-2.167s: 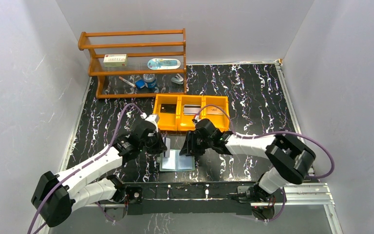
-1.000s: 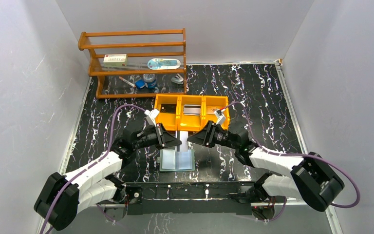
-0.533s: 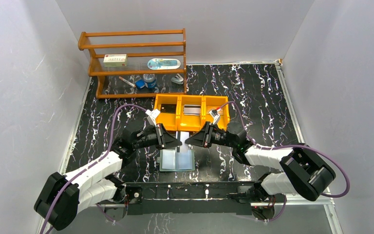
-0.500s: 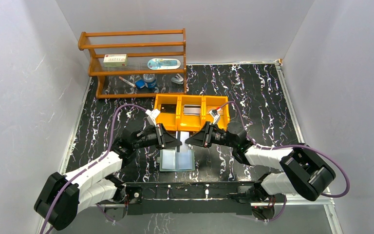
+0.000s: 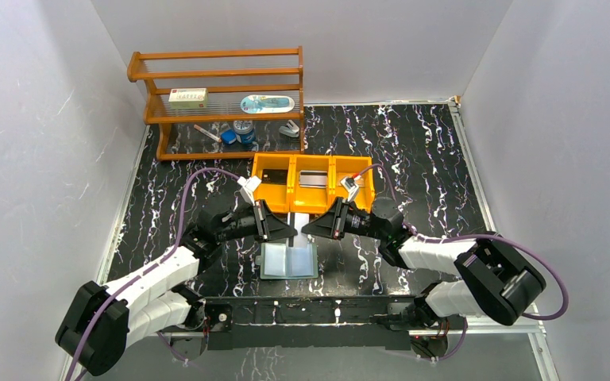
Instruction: Take the credit cards out of the card holder
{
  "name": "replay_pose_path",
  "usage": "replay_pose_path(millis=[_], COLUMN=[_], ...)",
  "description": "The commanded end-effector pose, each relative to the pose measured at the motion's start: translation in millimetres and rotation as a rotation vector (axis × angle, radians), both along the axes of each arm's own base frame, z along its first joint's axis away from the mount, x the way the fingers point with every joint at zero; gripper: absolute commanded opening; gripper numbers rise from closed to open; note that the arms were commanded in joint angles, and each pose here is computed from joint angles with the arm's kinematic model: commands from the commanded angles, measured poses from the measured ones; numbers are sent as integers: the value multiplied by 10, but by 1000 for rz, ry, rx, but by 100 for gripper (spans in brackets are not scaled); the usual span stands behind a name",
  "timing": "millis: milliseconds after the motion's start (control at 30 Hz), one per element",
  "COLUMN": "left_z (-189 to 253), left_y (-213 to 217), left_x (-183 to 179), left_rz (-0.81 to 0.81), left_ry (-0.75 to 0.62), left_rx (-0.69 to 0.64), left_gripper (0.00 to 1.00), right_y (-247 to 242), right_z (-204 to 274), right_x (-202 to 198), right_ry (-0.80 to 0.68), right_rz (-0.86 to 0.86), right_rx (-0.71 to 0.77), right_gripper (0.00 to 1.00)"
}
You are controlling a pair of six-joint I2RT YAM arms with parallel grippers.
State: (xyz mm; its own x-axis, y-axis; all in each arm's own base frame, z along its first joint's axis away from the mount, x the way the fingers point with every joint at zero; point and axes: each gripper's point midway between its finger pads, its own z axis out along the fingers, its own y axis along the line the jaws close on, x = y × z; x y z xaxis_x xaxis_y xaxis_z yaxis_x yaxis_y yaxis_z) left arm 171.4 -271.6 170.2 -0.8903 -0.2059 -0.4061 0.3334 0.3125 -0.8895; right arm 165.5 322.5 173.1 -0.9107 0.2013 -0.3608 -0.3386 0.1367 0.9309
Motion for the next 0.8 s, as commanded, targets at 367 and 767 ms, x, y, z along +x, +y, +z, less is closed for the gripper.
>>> replay_pose_path(millis=[367,767], left_z=[181,-72], left_y=[1,424], left_x=[-17,237], left_rz=[-20,162], left_ry=[-70,-130], left_rx=[-30,348], left_gripper=[16,74], right_y=[-25,-107], right_z=[293,196], right_x=[-83,199], right_ry=[-91,-140], right_rz=[22,-128], right_rx=[107,-88], right_gripper=[9,0])
